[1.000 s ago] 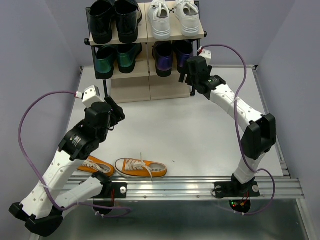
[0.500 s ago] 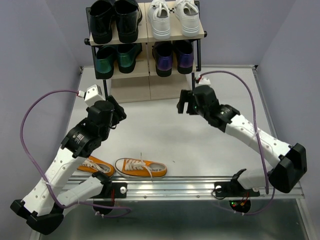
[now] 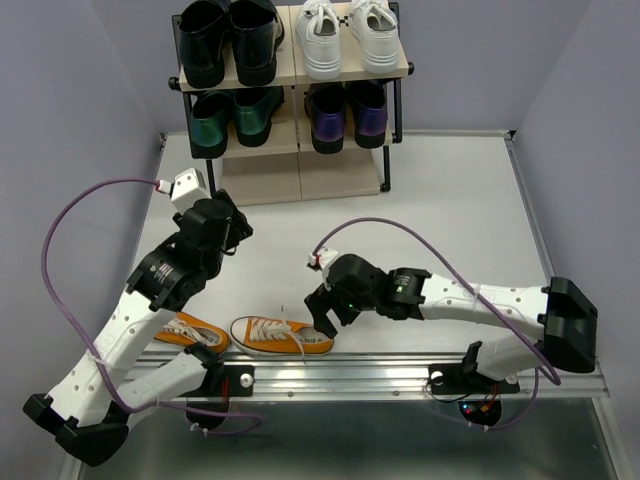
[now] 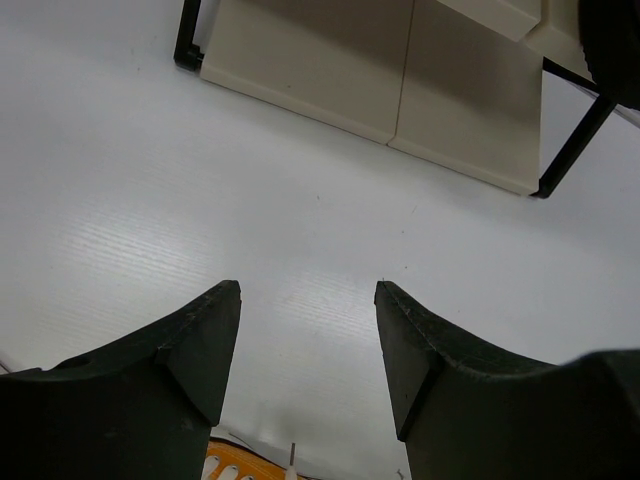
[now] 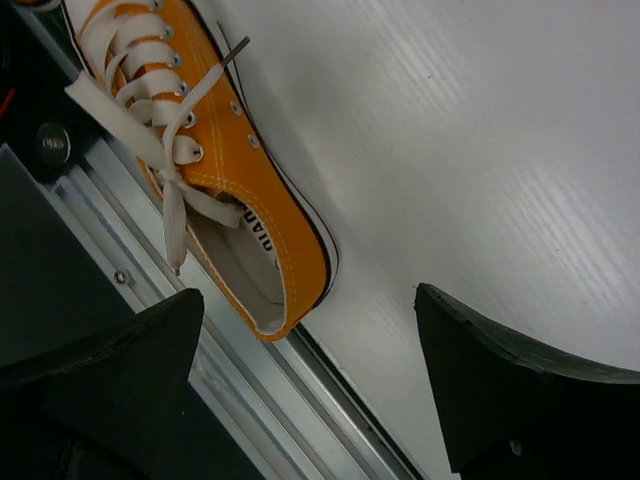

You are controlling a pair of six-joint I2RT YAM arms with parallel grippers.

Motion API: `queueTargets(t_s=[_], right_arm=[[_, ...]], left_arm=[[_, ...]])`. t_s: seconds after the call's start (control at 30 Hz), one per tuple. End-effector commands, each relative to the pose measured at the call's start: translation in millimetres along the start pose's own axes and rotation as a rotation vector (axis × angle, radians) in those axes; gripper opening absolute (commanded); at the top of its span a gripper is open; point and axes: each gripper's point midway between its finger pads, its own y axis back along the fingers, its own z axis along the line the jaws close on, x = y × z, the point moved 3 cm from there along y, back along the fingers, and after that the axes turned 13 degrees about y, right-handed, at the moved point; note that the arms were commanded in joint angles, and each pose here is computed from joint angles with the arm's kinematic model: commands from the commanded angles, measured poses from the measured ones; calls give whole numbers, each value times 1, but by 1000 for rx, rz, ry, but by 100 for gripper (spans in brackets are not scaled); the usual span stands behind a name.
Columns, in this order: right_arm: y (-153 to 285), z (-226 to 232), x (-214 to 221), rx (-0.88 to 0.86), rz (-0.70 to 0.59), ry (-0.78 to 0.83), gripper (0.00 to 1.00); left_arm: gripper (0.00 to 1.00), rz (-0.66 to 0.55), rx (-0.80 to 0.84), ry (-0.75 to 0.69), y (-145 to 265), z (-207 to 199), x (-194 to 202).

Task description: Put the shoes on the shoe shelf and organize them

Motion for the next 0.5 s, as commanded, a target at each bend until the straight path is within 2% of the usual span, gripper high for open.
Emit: queueTargets(t_s=[0.0,0.2,0.33,0.47], right_arm=[[-12,25,16,-102,49,67,91],[-46,31,24,-84,70,27,83],[-67,26,23,-19,65,-21,68],[-77,25,24,1,69,-45,45]], left_arm=[[67,-42,5,17,1,-6,-12],[67,-39,8,15,1,-7,-12],[67,-35,14,19,1,-6,-11],[67,-36,18,23,4,-5,-11]])
